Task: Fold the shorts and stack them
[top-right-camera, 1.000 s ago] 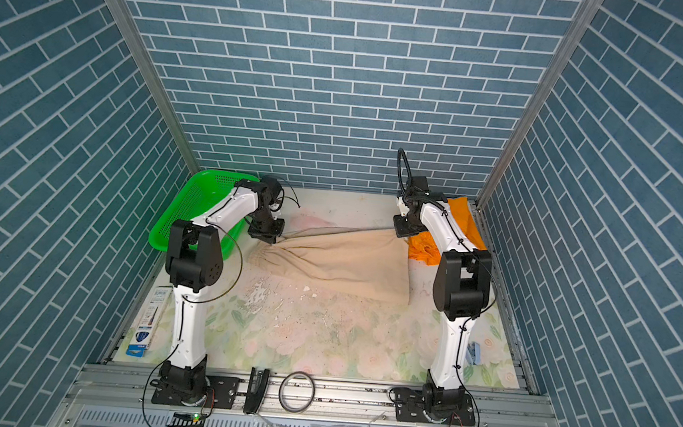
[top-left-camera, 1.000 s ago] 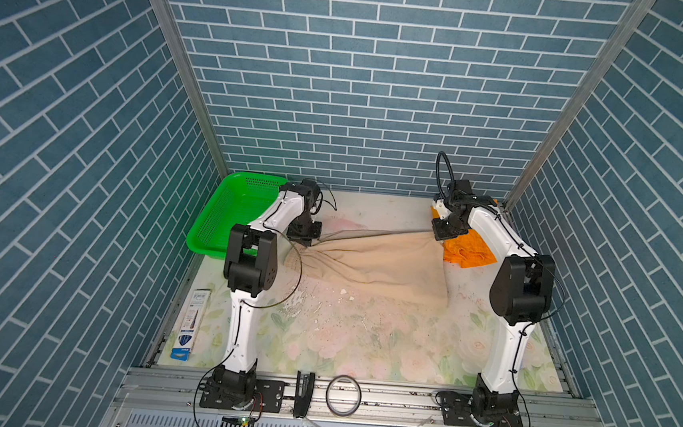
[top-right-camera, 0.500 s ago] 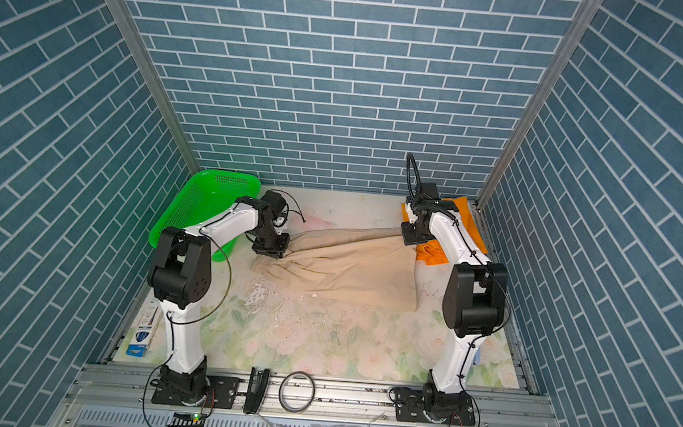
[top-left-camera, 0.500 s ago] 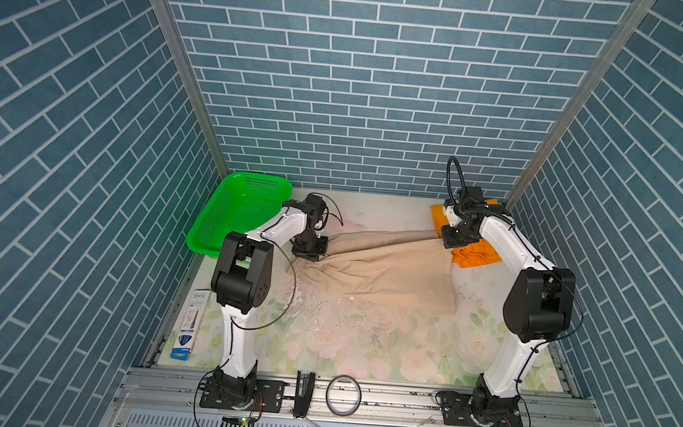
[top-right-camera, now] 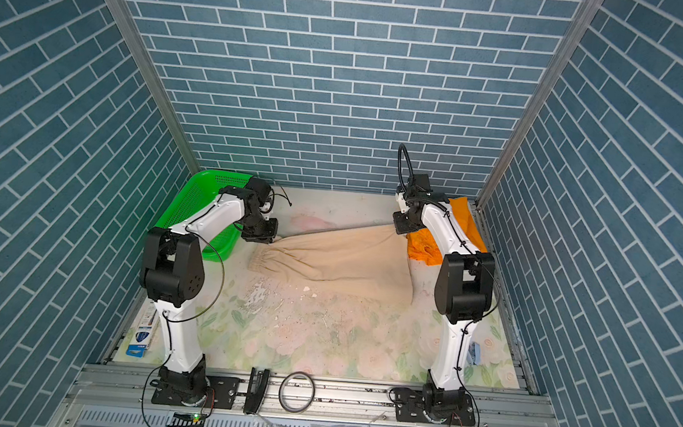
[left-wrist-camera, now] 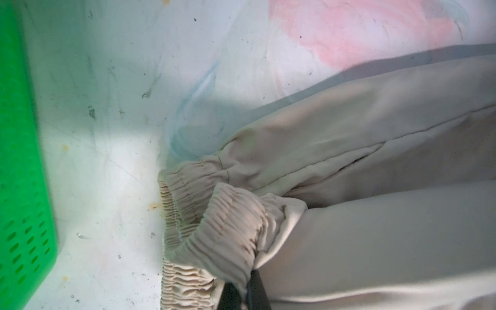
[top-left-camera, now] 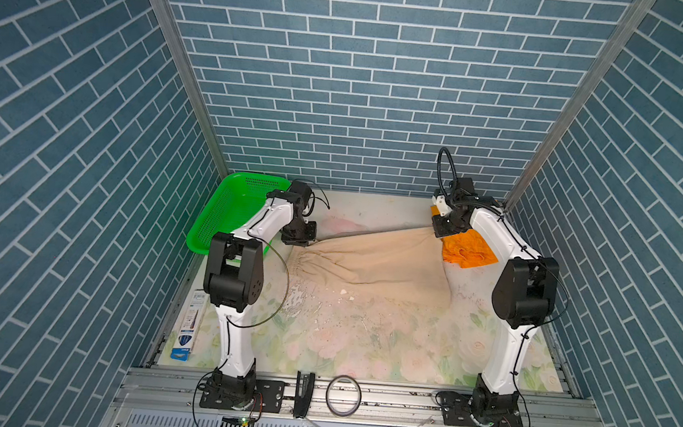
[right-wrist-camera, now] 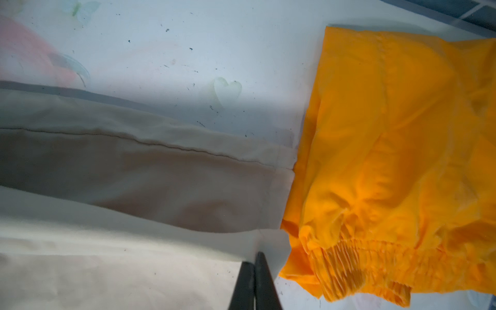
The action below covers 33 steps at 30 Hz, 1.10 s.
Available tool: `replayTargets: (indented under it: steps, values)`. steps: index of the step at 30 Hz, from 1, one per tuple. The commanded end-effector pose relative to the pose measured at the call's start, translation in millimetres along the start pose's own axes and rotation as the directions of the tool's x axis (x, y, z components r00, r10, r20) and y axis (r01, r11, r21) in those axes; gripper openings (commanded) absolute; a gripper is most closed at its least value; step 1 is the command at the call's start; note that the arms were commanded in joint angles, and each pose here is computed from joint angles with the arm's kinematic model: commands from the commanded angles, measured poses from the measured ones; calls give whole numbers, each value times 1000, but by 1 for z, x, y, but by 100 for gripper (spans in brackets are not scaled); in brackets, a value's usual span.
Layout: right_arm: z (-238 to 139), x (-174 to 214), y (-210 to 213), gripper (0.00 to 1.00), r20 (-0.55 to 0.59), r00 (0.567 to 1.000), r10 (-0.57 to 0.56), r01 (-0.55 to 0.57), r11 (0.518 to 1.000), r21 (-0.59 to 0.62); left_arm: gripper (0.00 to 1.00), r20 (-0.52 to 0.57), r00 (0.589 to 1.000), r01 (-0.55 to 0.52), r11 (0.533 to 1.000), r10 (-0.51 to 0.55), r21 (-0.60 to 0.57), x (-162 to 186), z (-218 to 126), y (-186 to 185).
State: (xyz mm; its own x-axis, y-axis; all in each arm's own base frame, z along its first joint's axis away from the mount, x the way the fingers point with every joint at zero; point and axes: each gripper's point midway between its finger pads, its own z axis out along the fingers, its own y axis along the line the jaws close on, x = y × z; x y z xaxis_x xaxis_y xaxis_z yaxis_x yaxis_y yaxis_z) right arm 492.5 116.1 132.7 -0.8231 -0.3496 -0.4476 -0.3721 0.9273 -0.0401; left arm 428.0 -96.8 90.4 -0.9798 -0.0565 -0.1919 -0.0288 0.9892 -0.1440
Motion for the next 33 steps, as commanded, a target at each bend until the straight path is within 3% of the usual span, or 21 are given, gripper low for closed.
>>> replayTargets:
  steps: [1,3,7,10,16,23,26,29,33]
  values:
    - [10,-6,-52,0,15,1000,20,-22,988,154,98,-9,999,49,990,-51,-133,3,-5,43]
    - [16,-11,-51,5,33,999,22,-27,989,144,100,14,999,50,993,-48,-109,-2,-10,38]
    - [17,-27,-42,43,84,996,32,-38,996,77,100,86,995,61,995,-54,-81,-9,-38,38]
    - [3,-38,-32,58,148,987,60,-64,998,20,100,153,983,103,995,-100,-7,-12,-56,45]
    - [-34,-20,-23,61,182,974,133,-134,991,-7,100,211,975,59,998,-64,30,-1,-65,55]
    - [-47,89,10,63,104,952,287,-278,956,-92,100,247,962,64,973,-119,220,24,-73,41]
    - [-47,131,27,65,62,926,372,-360,922,-143,100,220,961,101,953,-168,286,44,-59,34]
    - [-39,166,31,69,22,904,428,-422,899,-118,100,205,960,137,957,-193,257,63,-40,43]
    - [-23,184,35,72,-19,888,459,-457,881,-123,100,178,962,161,957,-207,243,78,-20,49]
